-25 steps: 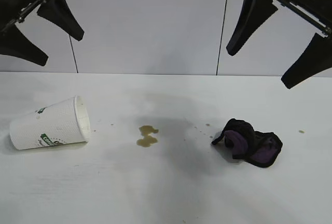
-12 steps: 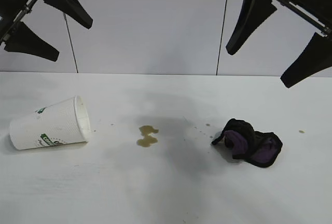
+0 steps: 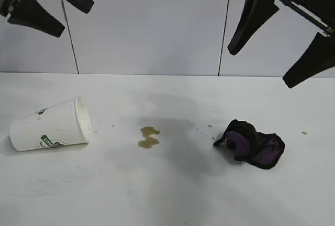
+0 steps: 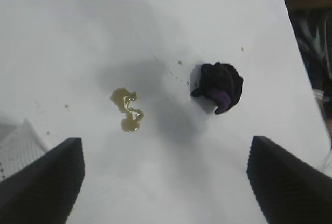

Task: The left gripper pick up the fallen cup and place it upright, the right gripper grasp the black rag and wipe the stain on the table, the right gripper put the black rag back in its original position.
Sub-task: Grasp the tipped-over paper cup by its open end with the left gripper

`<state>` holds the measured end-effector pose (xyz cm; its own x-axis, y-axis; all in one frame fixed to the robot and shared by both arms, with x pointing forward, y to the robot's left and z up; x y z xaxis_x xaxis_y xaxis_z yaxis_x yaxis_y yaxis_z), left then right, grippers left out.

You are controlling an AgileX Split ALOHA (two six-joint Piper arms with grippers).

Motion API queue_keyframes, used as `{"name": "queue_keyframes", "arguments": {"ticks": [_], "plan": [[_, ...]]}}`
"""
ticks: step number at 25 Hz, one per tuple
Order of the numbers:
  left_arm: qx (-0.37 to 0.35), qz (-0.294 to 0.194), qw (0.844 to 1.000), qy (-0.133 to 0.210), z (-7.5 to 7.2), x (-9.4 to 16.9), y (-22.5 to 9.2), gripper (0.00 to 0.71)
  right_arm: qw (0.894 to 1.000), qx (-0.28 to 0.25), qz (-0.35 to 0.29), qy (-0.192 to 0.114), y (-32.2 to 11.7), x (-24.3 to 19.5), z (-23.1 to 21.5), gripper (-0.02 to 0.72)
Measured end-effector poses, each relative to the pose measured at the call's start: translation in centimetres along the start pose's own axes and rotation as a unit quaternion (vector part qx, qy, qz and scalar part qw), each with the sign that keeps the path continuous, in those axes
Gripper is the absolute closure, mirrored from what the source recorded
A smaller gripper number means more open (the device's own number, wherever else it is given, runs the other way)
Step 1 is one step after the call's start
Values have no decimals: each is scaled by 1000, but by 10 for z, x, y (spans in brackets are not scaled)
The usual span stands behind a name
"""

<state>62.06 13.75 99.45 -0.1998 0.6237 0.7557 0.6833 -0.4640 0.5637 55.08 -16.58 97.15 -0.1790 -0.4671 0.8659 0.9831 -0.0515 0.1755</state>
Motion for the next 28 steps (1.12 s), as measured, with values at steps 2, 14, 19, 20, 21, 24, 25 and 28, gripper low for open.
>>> {"name": "queue_keyframes", "arguments": {"ticks": [2,14,19,20,21,24,25,28], "plan": [[-99,56,993,29,-3,-6,-9,93,1000,0,0,0,0,0,0,94],[-365,217,889,173,7,-43,-17,93,1000,2,-1,0,0,0,0,94],[-358,234,888,169,17,-61,-25,93,1000,3,-1,0,0,0,0,94],[-357,239,888,166,19,-65,-27,93,1000,3,-1,0,0,0,0,94],[-355,244,887,163,21,-68,-30,93,1000,5,-1,0,0,0,0,94],[-351,259,886,155,25,-78,-40,93,1000,8,-1,0,0,0,0,94],[-351,266,884,153,27,-80,-44,93,1000,8,-1,0,0,0,0,94],[-356,290,875,152,35,-86,-57,93,1000,10,-1,0,0,0,0,94]]}}
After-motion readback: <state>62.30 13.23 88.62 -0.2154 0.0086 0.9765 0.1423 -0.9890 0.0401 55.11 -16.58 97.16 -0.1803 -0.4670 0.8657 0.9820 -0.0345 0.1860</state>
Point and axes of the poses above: a point on each arm's last joint axis where the gripper is mounted, x pointing back along that axis away from the gripper, z along the wrist's bending axis when the last joint is at zero, y = z × x, the point moved 10 cm from there along -x, pointing out along that axis toward the gripper
